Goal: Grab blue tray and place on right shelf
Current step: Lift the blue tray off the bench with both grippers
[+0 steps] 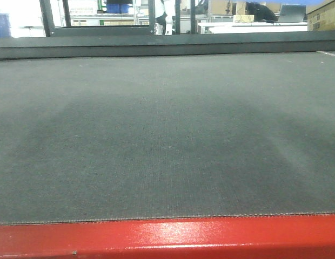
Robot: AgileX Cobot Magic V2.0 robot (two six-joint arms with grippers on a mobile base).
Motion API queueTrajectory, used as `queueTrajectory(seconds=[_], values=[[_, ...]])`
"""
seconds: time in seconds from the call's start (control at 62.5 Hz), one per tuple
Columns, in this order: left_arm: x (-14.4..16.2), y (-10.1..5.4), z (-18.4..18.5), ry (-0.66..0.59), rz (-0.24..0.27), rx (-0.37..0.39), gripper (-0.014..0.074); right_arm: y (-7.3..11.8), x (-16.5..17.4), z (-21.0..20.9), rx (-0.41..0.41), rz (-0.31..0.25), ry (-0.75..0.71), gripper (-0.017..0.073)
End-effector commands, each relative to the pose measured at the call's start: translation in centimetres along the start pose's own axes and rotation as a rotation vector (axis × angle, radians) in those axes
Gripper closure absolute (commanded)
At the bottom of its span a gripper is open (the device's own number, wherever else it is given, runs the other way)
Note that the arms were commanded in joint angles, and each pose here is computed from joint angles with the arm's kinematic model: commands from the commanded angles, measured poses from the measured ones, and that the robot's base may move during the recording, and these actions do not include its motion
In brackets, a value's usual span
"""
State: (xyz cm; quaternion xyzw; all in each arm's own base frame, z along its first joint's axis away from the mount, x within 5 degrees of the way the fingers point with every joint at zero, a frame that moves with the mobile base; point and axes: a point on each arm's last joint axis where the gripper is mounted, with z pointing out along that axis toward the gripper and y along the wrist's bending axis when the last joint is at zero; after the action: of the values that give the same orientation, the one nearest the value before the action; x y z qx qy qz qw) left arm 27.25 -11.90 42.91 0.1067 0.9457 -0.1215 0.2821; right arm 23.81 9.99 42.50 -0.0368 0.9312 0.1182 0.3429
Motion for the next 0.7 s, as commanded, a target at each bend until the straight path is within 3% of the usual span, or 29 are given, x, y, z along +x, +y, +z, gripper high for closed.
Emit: queueTrajectory(seconds=[0.0,0.687], values=[[0.71,-0.03,-2.52,0.009,0.033,-0.024,0.0634,0.07,-0.57,-3.10,-0.030,-0.040,-0.136,0.0500],[0.64,-0.05,-2.45,0.005,0.032,-0.021,0.0642,0.06,-0.52,-4.09,-0.046,-0.037,-0.174,0.0502]])
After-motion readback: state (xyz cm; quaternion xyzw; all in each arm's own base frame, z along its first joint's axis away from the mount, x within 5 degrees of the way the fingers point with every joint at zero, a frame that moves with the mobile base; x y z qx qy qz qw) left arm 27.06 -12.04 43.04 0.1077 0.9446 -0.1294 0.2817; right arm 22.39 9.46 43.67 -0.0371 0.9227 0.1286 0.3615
